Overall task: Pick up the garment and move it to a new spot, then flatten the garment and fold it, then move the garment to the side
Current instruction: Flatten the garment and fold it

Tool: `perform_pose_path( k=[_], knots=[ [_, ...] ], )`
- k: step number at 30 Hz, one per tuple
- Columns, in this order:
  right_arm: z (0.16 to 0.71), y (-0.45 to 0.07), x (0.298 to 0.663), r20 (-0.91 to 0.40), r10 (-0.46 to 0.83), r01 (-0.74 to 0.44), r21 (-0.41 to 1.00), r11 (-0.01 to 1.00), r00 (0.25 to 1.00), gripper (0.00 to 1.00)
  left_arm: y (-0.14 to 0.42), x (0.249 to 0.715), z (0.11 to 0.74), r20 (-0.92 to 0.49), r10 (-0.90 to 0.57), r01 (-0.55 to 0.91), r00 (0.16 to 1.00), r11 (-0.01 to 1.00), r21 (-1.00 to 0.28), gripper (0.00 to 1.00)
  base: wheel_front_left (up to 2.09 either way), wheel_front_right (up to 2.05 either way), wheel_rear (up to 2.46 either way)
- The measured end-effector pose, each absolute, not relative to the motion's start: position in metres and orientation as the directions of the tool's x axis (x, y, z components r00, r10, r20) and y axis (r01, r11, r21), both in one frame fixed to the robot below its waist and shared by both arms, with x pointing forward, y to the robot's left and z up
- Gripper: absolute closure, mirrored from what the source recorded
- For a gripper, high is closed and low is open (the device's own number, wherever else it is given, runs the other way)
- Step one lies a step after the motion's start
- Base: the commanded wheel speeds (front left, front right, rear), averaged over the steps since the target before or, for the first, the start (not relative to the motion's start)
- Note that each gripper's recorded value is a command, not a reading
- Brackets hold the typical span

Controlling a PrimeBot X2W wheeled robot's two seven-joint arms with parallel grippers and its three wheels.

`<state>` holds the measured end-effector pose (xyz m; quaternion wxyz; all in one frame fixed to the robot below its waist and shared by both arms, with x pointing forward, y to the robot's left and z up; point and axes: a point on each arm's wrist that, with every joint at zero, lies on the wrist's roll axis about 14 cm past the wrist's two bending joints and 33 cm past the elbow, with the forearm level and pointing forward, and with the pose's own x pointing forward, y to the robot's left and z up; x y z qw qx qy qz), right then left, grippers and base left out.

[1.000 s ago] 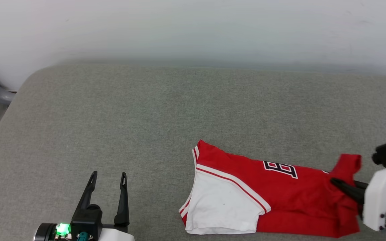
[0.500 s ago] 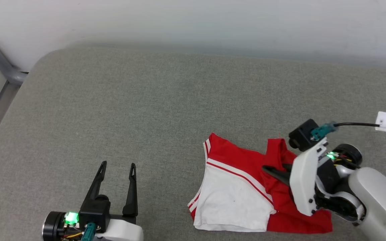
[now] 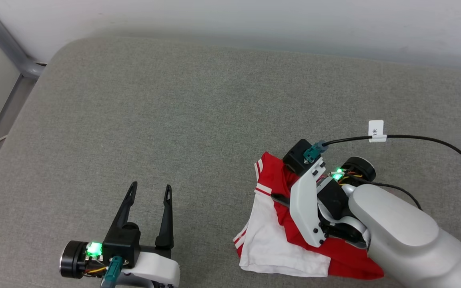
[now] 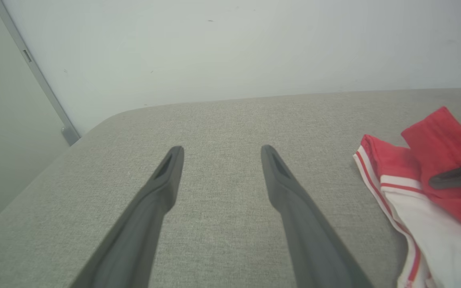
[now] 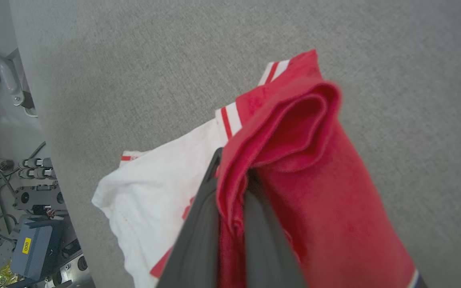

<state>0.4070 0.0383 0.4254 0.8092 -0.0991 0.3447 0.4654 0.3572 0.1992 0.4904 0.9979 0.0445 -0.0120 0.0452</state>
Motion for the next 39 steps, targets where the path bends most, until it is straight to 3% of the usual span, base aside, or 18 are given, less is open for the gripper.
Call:
perform_pose_path(
  k=[6, 10, 12, 13, 14, 21, 25, 29, 34, 35, 39],
  knots=[
    [0.396, 0.039, 0.404, -0.711, 0.633, -0.851, 0.093, 0.517, 0.307, 1.0, 0.197, 0.361, 0.488, 0.022, 0.084, -0.085, 0.996, 0.993, 0.084, 0.0, 0.0, 0.0, 0.0],
    [0.388, 0.038, 0.4, -0.714, 0.638, -0.839, 0.133, 0.528, 0.288, 1.0, 0.198, 0.363, 0.487, 0.02, 0.086, -0.087, 0.996, 0.992, 0.086, 0.0, 0.0, 0.0, 0.0],
    [0.391, 0.037, 0.401, -0.696, 0.65, -0.838, 0.129, 0.53, 0.304, 0.66, 0.198, 0.364, 0.487, 0.019, 0.086, -0.087, 0.996, 0.992, 0.086, 0.0, 0.0, 0.0, 0.0],
    [0.394, 0.037, 0.402, -0.679, 0.662, -0.836, 0.131, 0.533, 0.317, 0.36, 0.198, 0.364, 0.487, 0.021, 0.085, -0.087, 0.996, 0.993, 0.086, 0.0, 0.0, 0.0, 0.0],
    [0.399, 0.037, 0.405, -0.652, 0.678, -0.831, 0.13, 0.541, 0.339, 0.0, 0.197, 0.364, 0.488, 0.022, 0.083, -0.085, 0.996, 0.993, 0.086, 0.0, 0.0, 0.0, 0.0],
    [0.463, 0.022, 0.436, -0.386, 0.75, -0.793, 0.075, 0.605, 0.537, 0.0, 0.196, 0.361, 0.494, 0.043, 0.066, -0.07, 0.997, 0.993, 0.093, 0.0, 0.0, 0.0, 0.0],
    [0.502, -0.012, 0.455, -0.208, 0.715, -0.729, 0.012, 0.684, 0.668, 0.0, 0.193, 0.358, 0.495, 0.046, 0.049, -0.053, 0.998, 0.994, 0.093, 0.0, 0.0, 0.0, 0.0],
    [0.538, -0.058, 0.47, -0.038, 0.62, -0.622, -0.053, 0.782, 0.783, 0.0, 0.183, 0.358, 0.497, 0.052, 0.015, -0.02, 0.999, 0.996, 0.088, 0.0, 0.0, 0.0, 0.0],
    [0.556, -0.101, 0.465, 0.083, 0.493, -0.489, -0.063, 0.87, 0.866, 0.0, 0.176, 0.36, 0.501, 0.065, -0.012, 0.006, 0.998, 0.996, 0.09, 0.0, 0.0, 0.0, 0.0],
    [0.574, -0.13, 0.46, 0.175, 0.391, -0.387, -0.056, 0.92, 0.904, 0.0, 0.173, 0.36, 0.504, 0.074, -0.023, 0.016, 0.997, 0.996, 0.092, 0.0, 0.0, 0.0, 0.0],
    [0.594, -0.153, 0.439, 0.284, 0.276, -0.278, -0.035, 0.96, 0.918, 0.0, 0.171, 0.359, 0.507, 0.084, -0.034, 0.026, 0.996, 0.995, 0.094, 0.0, 0.0, 0.0, 0.0]
  ],
)
